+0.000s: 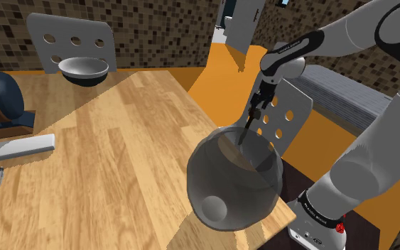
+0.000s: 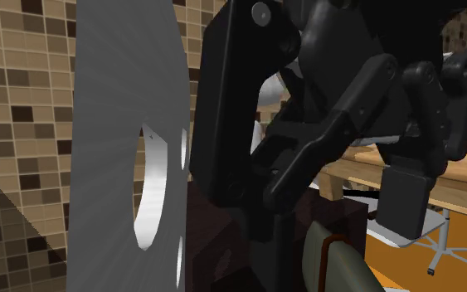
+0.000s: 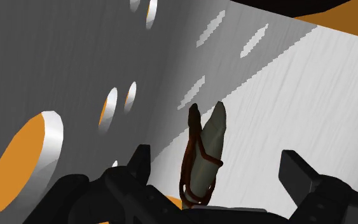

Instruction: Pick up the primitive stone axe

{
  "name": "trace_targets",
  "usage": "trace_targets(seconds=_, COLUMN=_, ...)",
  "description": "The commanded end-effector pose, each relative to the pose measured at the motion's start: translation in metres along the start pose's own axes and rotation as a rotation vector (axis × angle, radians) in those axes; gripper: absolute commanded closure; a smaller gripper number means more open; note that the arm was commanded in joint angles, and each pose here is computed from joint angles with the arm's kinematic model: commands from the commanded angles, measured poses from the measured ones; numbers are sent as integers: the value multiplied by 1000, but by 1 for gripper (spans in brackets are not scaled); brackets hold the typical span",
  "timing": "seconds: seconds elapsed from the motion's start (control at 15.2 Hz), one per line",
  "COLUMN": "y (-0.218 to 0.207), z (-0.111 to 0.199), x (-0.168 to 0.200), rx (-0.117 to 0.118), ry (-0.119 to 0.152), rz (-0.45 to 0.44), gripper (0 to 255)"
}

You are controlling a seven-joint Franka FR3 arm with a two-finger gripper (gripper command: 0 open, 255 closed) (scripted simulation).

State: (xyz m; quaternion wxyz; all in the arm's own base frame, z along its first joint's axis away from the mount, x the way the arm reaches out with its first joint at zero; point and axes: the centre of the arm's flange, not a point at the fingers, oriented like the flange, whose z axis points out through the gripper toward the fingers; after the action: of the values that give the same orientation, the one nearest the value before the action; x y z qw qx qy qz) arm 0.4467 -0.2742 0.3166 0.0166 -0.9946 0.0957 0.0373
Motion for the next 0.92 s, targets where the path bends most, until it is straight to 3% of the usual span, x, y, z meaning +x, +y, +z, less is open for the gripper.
trace_targets(seconds=0.0, y=4, z=16, x=-1, rx=1, ry=-4, rz=6, gripper=0)
trace_targets(seconds=0.13, y=4, z=16, x=-1, rx=1, ry=-4, rz=6, gripper=0)
trace_targets(seconds=0.2, y=3, z=17, x=0, rx=0, ry=-4, rz=6, gripper=255)
trace_targets(seconds=0.86, y=4, z=11, x=-2, rx=1, ry=-4, rz=6, gripper=255)
